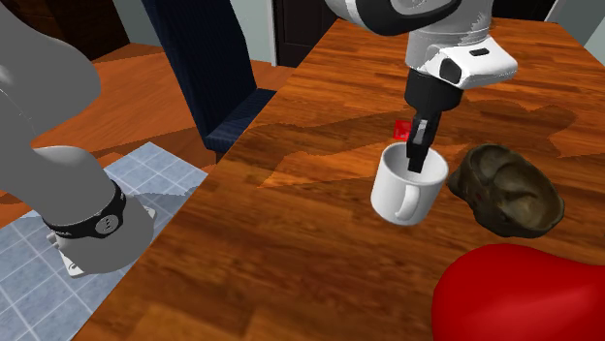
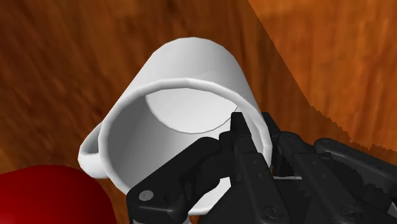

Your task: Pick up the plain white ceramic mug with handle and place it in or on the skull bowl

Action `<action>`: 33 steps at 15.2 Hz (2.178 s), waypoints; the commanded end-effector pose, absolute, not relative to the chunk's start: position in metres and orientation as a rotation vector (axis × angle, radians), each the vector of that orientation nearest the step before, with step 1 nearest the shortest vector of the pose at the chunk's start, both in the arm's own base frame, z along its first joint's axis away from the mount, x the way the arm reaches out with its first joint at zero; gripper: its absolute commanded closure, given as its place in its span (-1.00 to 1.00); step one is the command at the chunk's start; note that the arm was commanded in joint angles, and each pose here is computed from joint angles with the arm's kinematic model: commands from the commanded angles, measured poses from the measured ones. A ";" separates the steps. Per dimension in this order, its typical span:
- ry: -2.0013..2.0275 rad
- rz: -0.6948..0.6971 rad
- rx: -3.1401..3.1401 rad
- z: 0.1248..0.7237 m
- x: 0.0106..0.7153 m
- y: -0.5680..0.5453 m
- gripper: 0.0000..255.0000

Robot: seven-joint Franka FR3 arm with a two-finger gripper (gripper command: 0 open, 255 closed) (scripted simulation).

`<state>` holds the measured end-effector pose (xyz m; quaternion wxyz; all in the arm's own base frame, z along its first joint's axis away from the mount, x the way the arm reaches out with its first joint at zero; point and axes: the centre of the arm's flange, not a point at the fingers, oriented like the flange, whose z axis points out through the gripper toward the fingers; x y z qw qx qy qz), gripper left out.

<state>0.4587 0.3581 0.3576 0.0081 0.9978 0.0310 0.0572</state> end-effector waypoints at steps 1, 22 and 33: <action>0.097 0.179 3.119 0.367 0.459 0.360 1.00; 0.097 0.179 3.119 0.478 0.459 0.360 1.00; 0.097 0.179 3.119 0.523 0.492 0.381 1.00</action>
